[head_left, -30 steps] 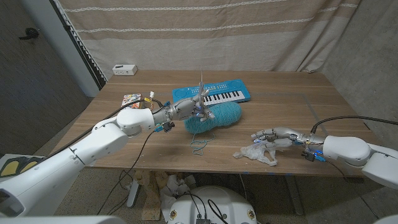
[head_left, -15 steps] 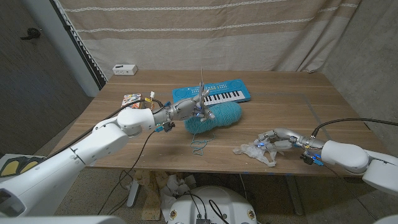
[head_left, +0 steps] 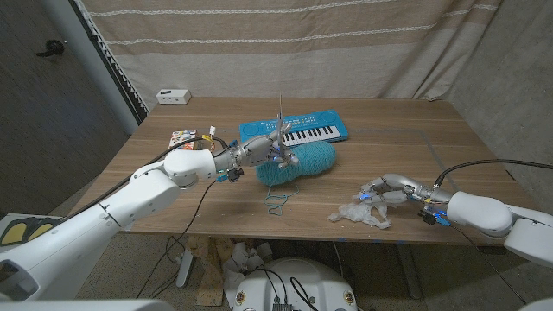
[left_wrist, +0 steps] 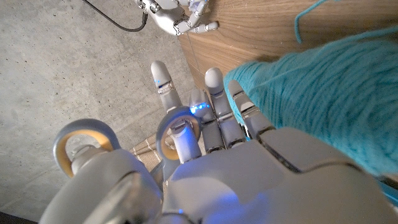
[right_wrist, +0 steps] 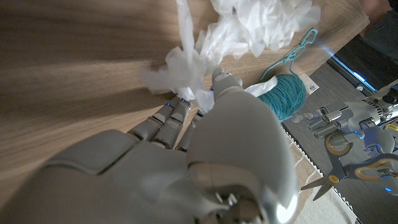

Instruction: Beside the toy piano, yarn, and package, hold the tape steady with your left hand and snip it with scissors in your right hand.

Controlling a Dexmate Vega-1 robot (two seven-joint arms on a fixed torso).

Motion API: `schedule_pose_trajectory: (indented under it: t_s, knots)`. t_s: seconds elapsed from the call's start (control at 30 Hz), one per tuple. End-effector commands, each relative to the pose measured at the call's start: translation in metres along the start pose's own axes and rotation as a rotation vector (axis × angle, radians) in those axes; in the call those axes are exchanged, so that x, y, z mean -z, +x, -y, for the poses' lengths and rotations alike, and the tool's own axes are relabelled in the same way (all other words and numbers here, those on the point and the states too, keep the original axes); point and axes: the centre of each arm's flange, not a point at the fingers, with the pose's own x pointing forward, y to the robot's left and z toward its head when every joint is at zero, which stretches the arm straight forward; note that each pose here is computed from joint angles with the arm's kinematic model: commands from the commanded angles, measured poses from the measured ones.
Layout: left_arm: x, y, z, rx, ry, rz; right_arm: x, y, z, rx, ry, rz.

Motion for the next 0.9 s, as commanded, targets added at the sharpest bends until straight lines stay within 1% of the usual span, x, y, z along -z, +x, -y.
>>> schedule_pose_trajectory:
  t_s: [0.03, 0.2, 0.4, 0.53, 0.7, 0.77, 0.9]
  knots:
    - [0.001, 0.004, -0.003, -0.003, -0.008, 0.002, -0.006, 0.006, 0.014, -0.045, -0.068, 0.002]
    - [0.001, 0.008, -0.004, -0.001, -0.008, 0.003, -0.008, 0.008, 0.018, -0.082, -0.102, -0.006]
    - [0.0, 0.013, -0.006, 0.005, -0.006, 0.006, -0.009, 0.01, 0.022, -0.089, -0.127, -0.002]
    - [-0.002, 0.016, -0.007, 0.006, -0.002, 0.008, -0.009, 0.009, 0.025, -0.069, -0.135, 0.002]
    - [-0.004, 0.02, -0.007, 0.011, 0.001, 0.01, -0.006, 0.007, 0.03, -0.036, -0.103, 0.011]
    - [-0.004, 0.022, -0.007, 0.013, -0.002, 0.011, -0.004, 0.007, 0.031, -0.04, -0.092, 0.009]
    - [-0.005, 0.024, -0.006, 0.013, -0.004, 0.009, -0.002, 0.006, 0.034, -0.016, -0.078, 0.013]
